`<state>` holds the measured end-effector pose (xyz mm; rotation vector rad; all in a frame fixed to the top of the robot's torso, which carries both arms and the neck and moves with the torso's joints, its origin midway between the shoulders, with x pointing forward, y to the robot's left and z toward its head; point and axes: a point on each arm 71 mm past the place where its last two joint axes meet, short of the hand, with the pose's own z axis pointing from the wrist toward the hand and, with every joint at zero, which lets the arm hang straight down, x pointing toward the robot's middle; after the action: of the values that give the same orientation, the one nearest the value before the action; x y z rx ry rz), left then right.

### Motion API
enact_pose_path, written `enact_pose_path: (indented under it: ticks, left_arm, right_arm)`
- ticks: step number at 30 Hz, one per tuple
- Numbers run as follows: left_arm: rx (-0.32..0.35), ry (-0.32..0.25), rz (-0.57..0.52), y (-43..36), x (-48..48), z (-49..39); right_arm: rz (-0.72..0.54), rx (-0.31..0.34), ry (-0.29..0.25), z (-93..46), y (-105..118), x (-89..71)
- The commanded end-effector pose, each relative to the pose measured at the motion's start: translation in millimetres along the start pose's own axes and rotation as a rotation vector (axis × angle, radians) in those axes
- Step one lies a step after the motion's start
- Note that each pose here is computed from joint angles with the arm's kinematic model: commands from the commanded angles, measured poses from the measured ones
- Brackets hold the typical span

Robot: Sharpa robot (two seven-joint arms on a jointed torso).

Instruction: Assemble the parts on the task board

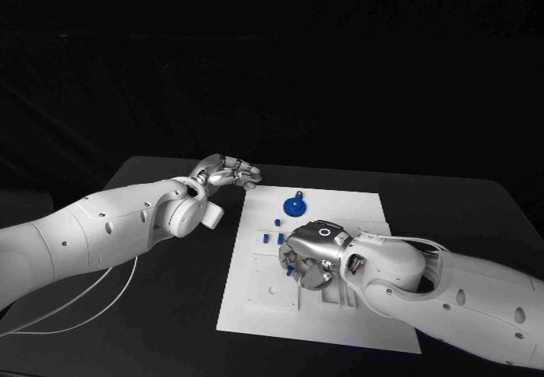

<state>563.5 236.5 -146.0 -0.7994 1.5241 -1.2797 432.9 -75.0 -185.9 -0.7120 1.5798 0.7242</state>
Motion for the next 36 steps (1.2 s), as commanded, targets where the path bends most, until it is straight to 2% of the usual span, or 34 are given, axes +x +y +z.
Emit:
enact_pose_path:
  ticks: [1, 7, 21, 26, 36]
  left_arm:
    - [0.008, 0.009, -0.009, -1.4, 1.2, 0.2]
    - [0.007, 0.01, -0.01, -1.3, 1.4, 0.3]
    - [0.007, 0.013, -0.01, -1.6, 2.6, 0.5]
    - [0.006, 0.012, -0.01, -1.4, 1.9, 0.2]
    - [0.004, 0.013, -0.01, -1.1, 1.5, -0.1]
  right_arm:
    - [-0.021, -0.004, 0.008, -0.6, 1, 2.0]
    - [-0.018, -0.009, 0.013, -0.1, 2, 2.3]
    - [0.026, -0.016, 0.084, 2.8, 3, 16.7]
    - [0.032, -0.011, 0.07, 1.8, 1, 16.1]
    - [0.07, -0.004, 0.004, -2.4, -2, 11.4]
